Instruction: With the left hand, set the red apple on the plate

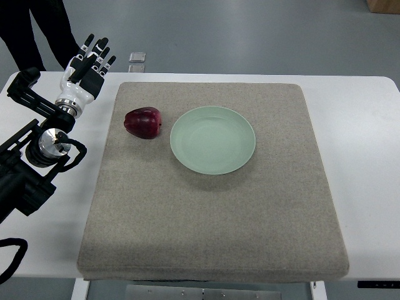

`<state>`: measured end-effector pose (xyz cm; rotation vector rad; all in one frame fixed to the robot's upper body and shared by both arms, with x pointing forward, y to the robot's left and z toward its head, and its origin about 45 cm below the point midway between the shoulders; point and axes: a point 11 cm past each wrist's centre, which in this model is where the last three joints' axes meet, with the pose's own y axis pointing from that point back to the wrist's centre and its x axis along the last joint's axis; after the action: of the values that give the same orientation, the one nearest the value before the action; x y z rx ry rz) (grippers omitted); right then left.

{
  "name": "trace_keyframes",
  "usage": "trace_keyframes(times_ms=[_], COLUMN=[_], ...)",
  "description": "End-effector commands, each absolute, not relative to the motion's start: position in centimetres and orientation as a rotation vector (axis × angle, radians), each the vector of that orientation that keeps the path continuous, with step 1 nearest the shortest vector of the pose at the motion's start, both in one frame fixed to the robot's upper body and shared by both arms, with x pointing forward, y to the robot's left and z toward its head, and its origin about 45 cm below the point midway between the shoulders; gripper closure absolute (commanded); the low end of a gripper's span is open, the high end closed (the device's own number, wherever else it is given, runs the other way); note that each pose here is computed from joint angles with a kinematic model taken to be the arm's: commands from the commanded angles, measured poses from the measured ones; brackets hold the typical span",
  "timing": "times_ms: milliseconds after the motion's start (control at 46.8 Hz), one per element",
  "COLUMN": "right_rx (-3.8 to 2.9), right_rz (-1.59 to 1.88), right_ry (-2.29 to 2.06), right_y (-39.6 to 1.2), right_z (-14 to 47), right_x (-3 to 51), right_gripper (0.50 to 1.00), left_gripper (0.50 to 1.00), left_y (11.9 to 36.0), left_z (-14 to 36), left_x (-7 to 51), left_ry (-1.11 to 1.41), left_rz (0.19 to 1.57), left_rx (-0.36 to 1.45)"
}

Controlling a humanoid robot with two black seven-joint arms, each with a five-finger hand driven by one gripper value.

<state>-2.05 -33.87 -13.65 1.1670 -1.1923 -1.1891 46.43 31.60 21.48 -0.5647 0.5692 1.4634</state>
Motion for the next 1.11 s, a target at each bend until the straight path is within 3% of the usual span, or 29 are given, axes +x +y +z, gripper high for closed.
trace_keyframes(times_ms=[0,619,811,1089], right_rx=[1.167,1.166,1.167,1.167], right_rz=[-1.189,-1.188,-1.189,-1.189], right_ry=[-1.192,-1.193,-1.192,-1.192], right_y=[-33.87,-33.89,-33.87,-33.87], right_z=[-13.65,-13.65,-13.65,-13.65], right_x=[-2.05,-2.05,-2.05,-2.05], right_gripper=[0.57,0.57,0.57,0.57], left_gripper=[0.5,0.5,0.5,0.5], left_y=[31.62,32.31,31.64,31.68], left_z=[21.4,21.45,21.87,21.82], left_x=[46.43,46.44,46.35,46.31], left_ry=[0.579,0.608,0.579,0.566], left_rz=[1.465,1.487,1.412,1.408], left_rx=[-0.573,-0.64,-0.639,-0.624])
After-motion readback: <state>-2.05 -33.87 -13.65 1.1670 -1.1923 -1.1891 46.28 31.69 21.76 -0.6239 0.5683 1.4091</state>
